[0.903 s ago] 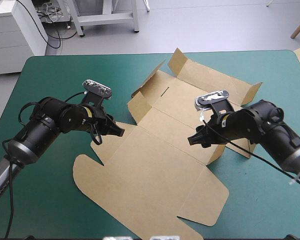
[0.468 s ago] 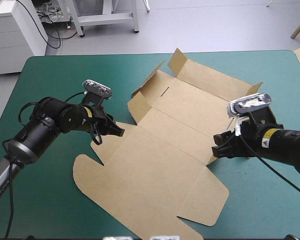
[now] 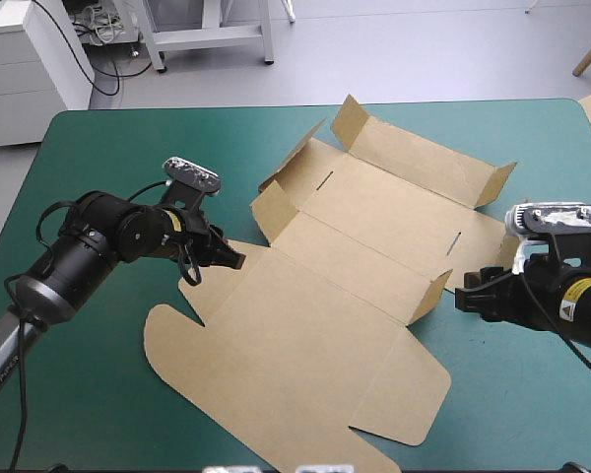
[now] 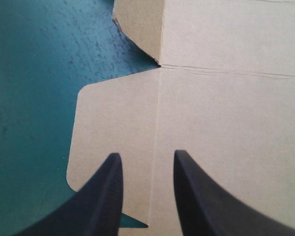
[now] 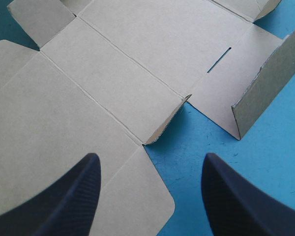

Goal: Fold the box

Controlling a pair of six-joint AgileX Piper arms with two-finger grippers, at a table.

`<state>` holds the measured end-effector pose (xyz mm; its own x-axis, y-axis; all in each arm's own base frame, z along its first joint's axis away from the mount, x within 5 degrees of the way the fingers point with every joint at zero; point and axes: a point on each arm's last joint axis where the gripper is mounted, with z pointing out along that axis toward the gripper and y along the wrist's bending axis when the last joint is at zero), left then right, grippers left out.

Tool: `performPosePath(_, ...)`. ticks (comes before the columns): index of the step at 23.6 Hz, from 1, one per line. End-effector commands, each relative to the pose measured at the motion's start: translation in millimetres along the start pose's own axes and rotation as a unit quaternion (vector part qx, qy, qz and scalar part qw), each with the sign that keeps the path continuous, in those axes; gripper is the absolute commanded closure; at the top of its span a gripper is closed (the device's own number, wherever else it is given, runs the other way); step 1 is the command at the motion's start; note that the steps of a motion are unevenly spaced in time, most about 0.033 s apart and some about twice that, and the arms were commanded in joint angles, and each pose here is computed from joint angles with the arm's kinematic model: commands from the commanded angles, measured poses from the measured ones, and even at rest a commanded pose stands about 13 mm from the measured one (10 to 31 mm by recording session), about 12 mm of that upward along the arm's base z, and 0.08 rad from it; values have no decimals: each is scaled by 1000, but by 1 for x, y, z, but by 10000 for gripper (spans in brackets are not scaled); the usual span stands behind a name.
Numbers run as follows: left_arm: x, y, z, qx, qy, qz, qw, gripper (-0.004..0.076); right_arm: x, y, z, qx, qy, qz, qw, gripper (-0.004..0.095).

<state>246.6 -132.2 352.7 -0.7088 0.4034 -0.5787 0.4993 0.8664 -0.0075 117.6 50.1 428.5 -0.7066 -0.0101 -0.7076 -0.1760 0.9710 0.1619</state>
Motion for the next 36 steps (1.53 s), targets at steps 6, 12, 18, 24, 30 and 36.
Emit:
performPosePath(6, -10, 0, -18, -1, -51, -2, 999, 484, 9, -2, 23, 8, -10, 95, 995, 357)
performPosePath(12, -10, 0, -19, 0, -53, -3, 999, 484, 16, -2, 41, -3, -15, 159, 987, 357)
performPosePath(18, -10, 0, -18, 2, -51, -4, 999, 484, 17, 0, 54, -1, -9, 174, 985, 357)
performPosePath(24, -10, 0, -18, 2, -52, -4, 999, 484, 11, 3, 91, 41, 33, 176, 983, 357)
performPosePath(30, -10, 0, -18, 2, -52, -4, 999, 484, 6, 2, 131, 96, 54, 186, 976, 357)
performPosePath(36, -10, 0, -18, -1, -50, -2, 999, 484, 5, 7, 163, 99, 79, 188, 974, 357)
